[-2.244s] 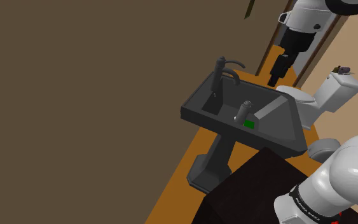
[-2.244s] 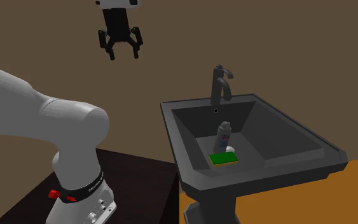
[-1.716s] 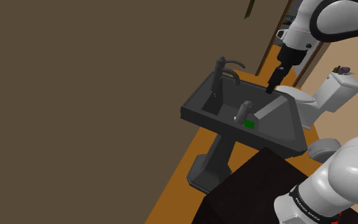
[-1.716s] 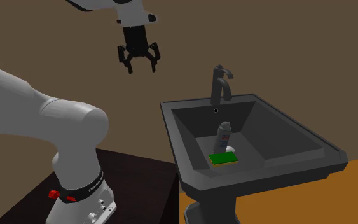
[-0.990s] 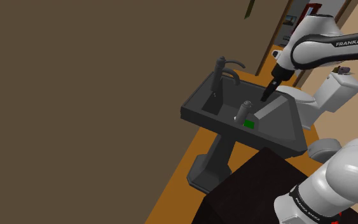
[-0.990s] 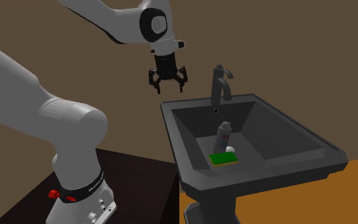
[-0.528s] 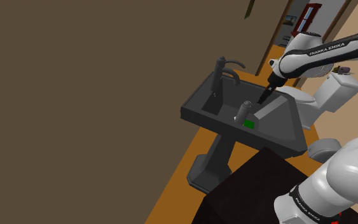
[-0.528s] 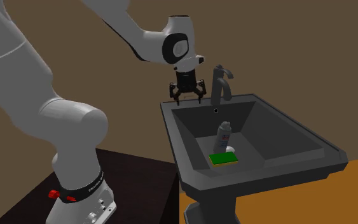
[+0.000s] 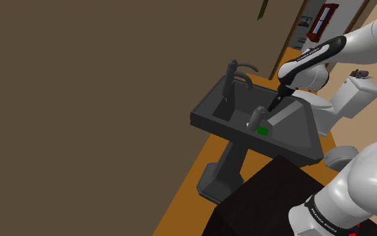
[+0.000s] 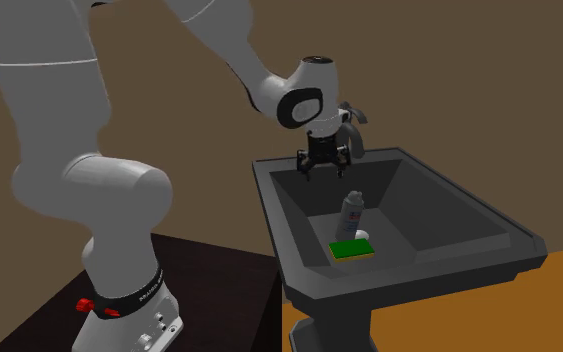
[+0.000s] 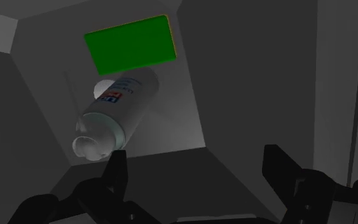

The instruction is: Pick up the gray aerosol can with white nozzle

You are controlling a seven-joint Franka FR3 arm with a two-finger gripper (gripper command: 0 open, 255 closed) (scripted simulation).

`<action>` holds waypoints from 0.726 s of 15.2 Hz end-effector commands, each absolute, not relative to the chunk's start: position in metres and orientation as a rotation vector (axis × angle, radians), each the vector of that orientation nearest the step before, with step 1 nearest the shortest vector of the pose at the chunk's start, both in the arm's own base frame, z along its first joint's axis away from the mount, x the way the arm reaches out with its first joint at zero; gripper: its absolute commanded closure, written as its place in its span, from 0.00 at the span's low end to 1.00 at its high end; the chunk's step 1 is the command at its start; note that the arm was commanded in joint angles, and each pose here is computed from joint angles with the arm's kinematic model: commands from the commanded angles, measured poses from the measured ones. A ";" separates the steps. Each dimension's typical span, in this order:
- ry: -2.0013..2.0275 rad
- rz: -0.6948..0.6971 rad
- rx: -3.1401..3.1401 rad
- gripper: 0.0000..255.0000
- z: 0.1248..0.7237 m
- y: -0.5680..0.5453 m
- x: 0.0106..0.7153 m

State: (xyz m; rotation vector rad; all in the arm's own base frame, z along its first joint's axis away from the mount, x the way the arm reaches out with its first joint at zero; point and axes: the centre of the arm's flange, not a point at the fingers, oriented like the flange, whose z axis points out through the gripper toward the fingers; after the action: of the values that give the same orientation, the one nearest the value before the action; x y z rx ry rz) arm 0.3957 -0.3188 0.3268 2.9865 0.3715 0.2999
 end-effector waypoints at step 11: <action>0.421 0.413 2.951 0.00 0.240 -0.423 0.444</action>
State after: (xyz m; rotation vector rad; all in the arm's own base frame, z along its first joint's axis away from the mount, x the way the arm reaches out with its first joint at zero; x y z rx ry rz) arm 0.4408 -0.4192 0.2460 2.9525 0.4174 0.4054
